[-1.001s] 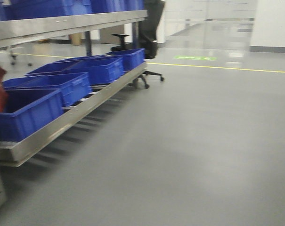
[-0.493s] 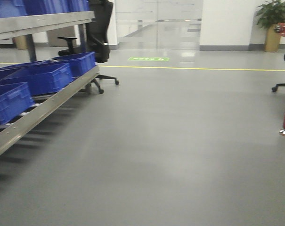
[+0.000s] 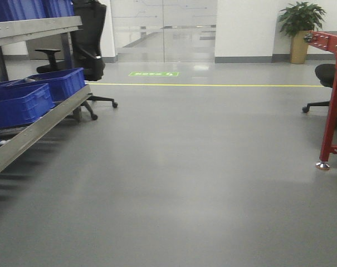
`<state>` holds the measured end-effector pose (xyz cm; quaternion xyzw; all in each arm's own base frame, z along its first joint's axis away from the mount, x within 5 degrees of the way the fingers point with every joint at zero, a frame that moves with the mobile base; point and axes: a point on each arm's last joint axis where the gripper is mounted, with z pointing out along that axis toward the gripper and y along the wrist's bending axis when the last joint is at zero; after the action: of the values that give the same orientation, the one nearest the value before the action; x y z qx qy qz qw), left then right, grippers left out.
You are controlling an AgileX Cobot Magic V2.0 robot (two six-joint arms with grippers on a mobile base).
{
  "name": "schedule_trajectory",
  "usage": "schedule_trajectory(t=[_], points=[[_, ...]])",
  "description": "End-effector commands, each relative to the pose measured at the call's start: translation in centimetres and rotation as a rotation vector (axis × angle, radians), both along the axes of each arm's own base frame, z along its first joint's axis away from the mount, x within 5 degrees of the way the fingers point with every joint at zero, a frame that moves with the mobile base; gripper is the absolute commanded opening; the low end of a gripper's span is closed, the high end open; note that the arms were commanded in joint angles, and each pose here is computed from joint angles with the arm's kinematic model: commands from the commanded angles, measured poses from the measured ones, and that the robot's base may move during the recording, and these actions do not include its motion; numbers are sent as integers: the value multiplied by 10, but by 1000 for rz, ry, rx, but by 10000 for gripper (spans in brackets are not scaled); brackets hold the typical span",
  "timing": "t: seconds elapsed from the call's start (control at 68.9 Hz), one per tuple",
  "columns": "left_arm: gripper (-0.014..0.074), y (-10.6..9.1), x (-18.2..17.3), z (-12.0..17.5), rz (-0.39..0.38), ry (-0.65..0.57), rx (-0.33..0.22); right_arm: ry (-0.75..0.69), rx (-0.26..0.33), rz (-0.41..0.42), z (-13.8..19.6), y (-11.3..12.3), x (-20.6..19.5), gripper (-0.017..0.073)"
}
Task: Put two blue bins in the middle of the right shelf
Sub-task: 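Drive the base away across the room holding the bin with both grippers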
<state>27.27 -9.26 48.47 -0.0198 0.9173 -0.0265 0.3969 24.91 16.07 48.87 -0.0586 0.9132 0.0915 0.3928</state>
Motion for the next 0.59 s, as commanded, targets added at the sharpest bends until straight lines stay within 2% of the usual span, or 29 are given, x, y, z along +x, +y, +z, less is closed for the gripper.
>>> schedule_trajectory(t=[0.0,0.58], points=[[-111,-6,-5,14,-43,-86,-73,-90,69,45,13,4,-3,-163],[-111,-3,-4,14,-29,-97,-48,-101,75,47,14,5,-2,-163]])
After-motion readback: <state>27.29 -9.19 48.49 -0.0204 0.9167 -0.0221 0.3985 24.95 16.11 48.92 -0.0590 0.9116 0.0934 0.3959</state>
